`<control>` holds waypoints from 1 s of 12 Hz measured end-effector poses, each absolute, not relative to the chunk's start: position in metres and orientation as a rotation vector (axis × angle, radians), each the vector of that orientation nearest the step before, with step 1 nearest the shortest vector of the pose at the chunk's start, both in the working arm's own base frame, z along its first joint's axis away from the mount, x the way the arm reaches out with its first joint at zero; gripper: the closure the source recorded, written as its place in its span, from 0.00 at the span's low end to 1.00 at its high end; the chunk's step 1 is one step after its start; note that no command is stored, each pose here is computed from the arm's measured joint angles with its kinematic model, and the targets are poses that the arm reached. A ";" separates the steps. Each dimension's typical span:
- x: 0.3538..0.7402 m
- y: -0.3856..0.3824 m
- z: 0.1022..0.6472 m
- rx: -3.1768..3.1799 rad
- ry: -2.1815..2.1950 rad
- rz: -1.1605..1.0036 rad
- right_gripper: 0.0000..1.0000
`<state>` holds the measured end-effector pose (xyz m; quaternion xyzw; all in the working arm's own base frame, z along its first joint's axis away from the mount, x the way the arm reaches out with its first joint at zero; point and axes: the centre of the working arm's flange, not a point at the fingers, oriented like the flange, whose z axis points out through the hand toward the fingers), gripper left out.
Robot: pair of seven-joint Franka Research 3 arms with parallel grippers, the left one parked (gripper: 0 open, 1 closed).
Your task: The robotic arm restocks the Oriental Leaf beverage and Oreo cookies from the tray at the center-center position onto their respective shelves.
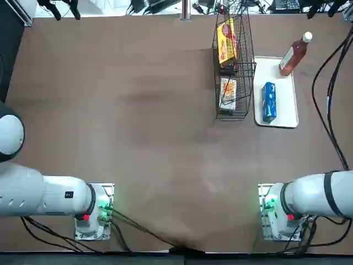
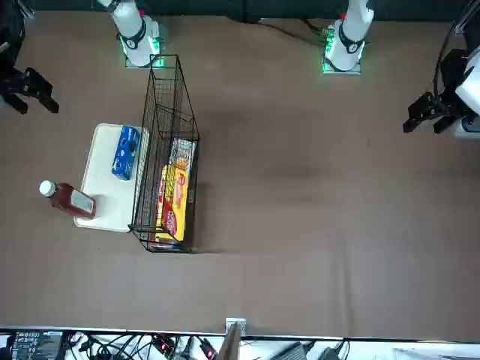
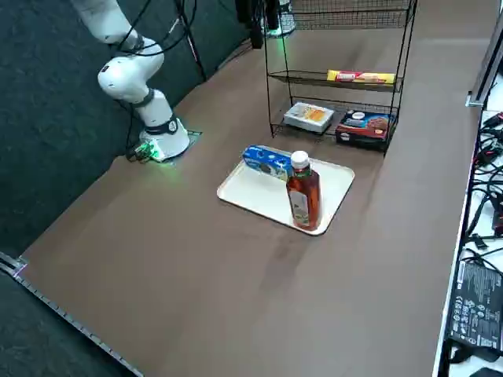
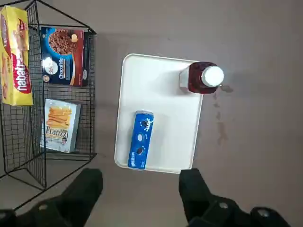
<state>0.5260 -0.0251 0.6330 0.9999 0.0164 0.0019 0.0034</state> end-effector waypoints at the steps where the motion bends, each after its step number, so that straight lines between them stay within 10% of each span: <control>1: 0.526 -0.025 0.633 3.134 0.051 0.007 0.00; 12: 0.590 -0.091 0.577 3.112 -0.086 -0.034 0.00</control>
